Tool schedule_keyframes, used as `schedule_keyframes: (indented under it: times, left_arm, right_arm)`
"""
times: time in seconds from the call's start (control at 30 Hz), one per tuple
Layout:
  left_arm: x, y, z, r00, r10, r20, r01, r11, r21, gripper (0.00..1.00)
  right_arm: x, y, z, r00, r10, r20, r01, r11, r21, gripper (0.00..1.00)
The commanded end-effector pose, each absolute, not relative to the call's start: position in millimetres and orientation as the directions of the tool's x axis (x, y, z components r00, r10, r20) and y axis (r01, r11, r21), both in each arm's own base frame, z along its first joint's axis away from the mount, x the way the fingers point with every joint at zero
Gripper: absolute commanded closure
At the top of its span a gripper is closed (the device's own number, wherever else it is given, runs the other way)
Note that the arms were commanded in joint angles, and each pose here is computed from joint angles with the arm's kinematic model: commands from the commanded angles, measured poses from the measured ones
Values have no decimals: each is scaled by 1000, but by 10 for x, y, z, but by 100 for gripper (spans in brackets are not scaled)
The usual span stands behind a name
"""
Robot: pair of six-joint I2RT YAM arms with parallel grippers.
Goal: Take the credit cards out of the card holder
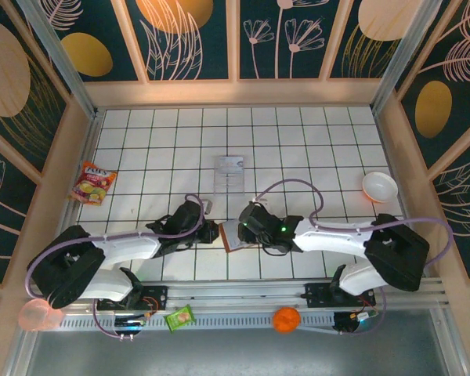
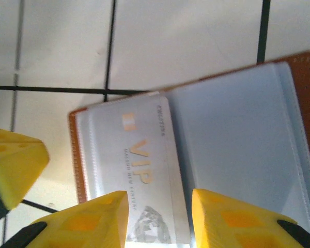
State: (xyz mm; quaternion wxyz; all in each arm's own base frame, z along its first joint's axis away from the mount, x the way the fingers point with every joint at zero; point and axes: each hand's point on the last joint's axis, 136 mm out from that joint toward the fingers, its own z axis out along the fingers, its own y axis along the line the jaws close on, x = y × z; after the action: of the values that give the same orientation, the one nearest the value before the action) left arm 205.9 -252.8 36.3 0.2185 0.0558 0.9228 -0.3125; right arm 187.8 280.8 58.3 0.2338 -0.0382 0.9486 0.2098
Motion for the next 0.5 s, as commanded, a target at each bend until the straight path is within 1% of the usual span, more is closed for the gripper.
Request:
schedule_keyframes:
  times: [0.0,0.07,0.1,0.23,0.27,0.3,0.37,0.47]
  left_arm:
    - [2037,-2692,492,-887,16,-461,300,779,-550,90]
    - [1988,-2785,464,-891,43,-451,317,771,-552,88]
    - [1965,-2821,436,-894,53,-444,322,767,-556,86]
    - [1901,-2940,381,-895,102,-434,355,752,-555,71]
    - [1888,-2959,373,-894,115,-433,363,752,-550,70]
    - [1880,-2964,358,-894,122,-431,366,755,-545,70]
    - [1874,-2920,290,-898,130,-420,356,775,-522,73]
    - [1855,-2832,172,-906,137,-400,337,805,-489,76]
  right_arm:
    - [1951,2779,710,-874,-6,-486,-226,890,395,69]
    - [1962,2786,698,-893,-42,-448,-261,859,440,74]
    - [1944,2795,680,-904,-70,-422,-284,836,469,74]
    - [1890,2808,638,-917,-153,-368,-339,784,519,76]
    - [1890,2805,636,-918,-160,-363,-344,777,527,76]
    - [1892,2799,621,-922,-161,-353,-340,773,535,76]
    - [1924,2752,577,-930,-147,-338,-321,774,546,76]
    - [1931,2740,523,-938,-144,-316,-308,763,568,76]
